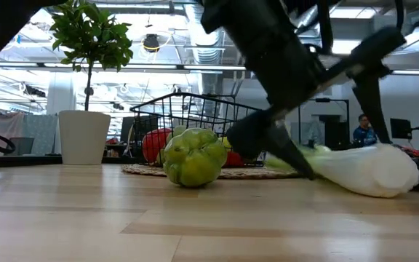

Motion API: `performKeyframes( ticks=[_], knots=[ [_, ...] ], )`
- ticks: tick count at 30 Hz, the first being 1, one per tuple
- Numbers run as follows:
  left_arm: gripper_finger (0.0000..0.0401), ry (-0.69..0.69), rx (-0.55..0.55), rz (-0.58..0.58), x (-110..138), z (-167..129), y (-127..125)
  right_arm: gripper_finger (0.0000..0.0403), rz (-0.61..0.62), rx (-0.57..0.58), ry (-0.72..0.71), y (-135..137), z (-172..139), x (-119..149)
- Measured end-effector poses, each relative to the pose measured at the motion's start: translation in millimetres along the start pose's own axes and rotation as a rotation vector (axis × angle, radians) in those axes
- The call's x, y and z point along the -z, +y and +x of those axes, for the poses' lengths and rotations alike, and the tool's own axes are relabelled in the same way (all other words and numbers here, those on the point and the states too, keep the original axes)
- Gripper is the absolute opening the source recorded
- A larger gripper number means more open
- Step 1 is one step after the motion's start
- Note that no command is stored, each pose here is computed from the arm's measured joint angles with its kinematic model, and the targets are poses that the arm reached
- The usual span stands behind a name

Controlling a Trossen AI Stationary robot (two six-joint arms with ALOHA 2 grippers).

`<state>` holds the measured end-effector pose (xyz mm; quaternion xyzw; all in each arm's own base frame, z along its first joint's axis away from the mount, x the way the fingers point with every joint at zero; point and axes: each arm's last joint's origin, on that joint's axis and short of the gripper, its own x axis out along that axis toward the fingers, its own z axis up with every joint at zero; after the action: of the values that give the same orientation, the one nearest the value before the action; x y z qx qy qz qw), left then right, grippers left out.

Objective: Build produce basket
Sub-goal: Adjust the green celery

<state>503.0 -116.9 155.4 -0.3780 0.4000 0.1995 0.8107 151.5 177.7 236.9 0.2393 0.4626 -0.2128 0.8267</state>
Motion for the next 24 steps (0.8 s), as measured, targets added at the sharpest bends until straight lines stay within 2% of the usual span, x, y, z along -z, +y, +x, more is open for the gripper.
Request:
performKeyframes(
  ticks=[5, 8, 20, 24],
  knots=[
    [0.0350, 0.046, -0.001, -0.086, 4.6, 10.5, 4.1, 0.0305, -0.005, -0.003, 0.001, 0.2, -0.2, 0.1],
    [0.0326, 0.077, 0.015, -0.101, 4.5, 9.3, 3.7, 0.0305, -0.007, 0.001, 0.001, -0.2, -0.2, 0.1],
    [0.0137, 0.090, 0.037, -0.099, 0.2, 7.2, 0.0, 0.0305, -0.009, 0.003, 0.001, -0.4, -0.1, 0.0],
    [0.0095, 0.088, 0.045, -0.099, -0.2, 7.2, -0.7, 0.0305, -0.009, 0.003, 0.001, -0.4, -0.1, 0.0]
  ],
)
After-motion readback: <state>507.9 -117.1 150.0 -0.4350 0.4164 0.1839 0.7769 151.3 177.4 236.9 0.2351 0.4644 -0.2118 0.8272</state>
